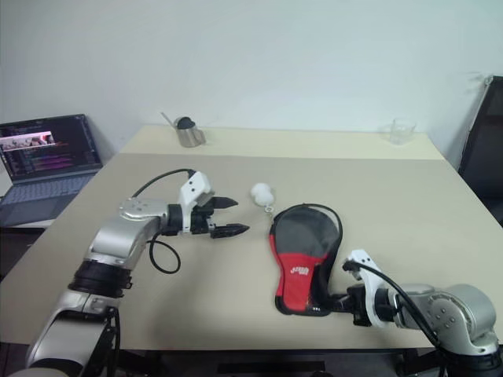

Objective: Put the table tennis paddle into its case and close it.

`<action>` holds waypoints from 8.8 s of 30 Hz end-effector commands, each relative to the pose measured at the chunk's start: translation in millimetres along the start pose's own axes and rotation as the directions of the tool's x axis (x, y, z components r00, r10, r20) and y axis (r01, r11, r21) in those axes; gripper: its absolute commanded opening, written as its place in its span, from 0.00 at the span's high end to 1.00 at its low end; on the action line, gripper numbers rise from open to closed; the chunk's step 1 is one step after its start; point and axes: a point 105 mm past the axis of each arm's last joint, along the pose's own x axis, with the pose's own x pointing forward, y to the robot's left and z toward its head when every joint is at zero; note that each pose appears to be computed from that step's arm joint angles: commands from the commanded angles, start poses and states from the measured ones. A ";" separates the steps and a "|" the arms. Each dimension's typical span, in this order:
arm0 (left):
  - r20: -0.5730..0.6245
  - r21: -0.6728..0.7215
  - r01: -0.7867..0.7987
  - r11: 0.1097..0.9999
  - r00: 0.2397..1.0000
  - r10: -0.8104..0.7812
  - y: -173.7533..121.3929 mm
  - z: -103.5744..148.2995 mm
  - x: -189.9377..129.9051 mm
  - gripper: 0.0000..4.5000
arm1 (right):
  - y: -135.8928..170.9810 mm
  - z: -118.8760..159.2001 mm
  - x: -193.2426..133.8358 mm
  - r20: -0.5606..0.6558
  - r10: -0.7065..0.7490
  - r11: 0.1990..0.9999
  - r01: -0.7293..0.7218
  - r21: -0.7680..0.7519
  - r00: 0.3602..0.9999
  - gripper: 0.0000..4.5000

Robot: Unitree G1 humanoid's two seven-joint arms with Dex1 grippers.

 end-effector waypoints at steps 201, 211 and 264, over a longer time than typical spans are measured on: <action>0.099 0.607 -0.260 0.751 0.962 0.254 -124.8 74.4 235.8 0.91 | 38.4 41.4 117.3 0.336 0.042 0.983 0.021 -0.181 0.941 0.00; 0.052 0.629 -0.239 0.739 0.962 0.267 -110.6 62.2 229.7 0.11 | 35.8 51.2 121.3 0.334 0.071 0.975 0.006 -0.222 0.940 0.00; 0.178 0.052 -0.054 0.997 0.983 0.044 -58.7 23.9 117.0 0.04 | -86.4 213.9 -66.1 0.750 -0.293 0.841 0.533 -0.093 0.593 0.00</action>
